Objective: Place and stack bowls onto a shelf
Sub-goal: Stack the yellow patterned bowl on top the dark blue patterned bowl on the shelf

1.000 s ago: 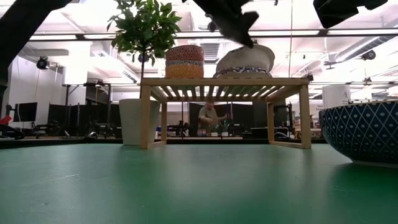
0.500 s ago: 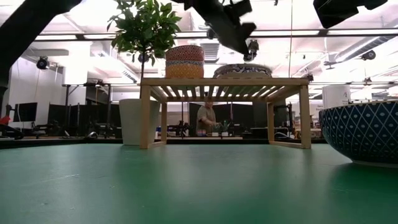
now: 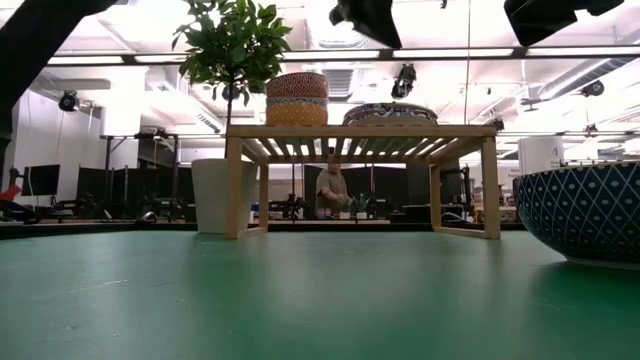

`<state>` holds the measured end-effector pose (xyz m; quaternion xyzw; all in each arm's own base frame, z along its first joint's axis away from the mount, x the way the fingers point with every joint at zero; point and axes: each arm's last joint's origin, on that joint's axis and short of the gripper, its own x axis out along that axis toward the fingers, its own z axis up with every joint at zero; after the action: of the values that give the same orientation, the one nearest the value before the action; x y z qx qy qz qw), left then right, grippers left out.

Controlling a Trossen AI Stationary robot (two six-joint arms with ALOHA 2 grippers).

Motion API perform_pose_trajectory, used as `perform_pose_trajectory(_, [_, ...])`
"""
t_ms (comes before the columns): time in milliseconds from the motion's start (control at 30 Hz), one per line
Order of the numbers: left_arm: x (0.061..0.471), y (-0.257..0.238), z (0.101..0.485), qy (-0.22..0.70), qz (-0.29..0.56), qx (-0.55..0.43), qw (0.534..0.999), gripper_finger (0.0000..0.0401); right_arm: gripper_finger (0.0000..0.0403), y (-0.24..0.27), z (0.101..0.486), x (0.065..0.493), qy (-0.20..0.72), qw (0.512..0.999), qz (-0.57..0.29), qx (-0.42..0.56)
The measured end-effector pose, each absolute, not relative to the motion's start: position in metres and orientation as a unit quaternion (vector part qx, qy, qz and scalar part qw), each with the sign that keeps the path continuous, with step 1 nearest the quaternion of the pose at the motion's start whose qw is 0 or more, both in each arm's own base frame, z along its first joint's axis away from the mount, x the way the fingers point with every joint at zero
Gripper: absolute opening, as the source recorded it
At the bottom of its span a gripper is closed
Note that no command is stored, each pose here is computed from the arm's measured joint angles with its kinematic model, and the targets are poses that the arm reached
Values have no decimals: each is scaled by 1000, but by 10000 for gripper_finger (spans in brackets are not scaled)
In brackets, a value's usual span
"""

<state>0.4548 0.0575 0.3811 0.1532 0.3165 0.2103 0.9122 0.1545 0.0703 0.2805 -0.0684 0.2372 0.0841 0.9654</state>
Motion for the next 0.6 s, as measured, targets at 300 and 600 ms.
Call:
perform_pose_trajectory(300, [434, -4, 387, 396, 116, 122, 903, 0, 68, 72, 279, 158, 241, 967, 76, -36])
perform_pose_trajectory(600, [405, -74, 398, 403, 125, 164, 892, 0, 68, 83, 266, 179, 259, 964, 66, -12])
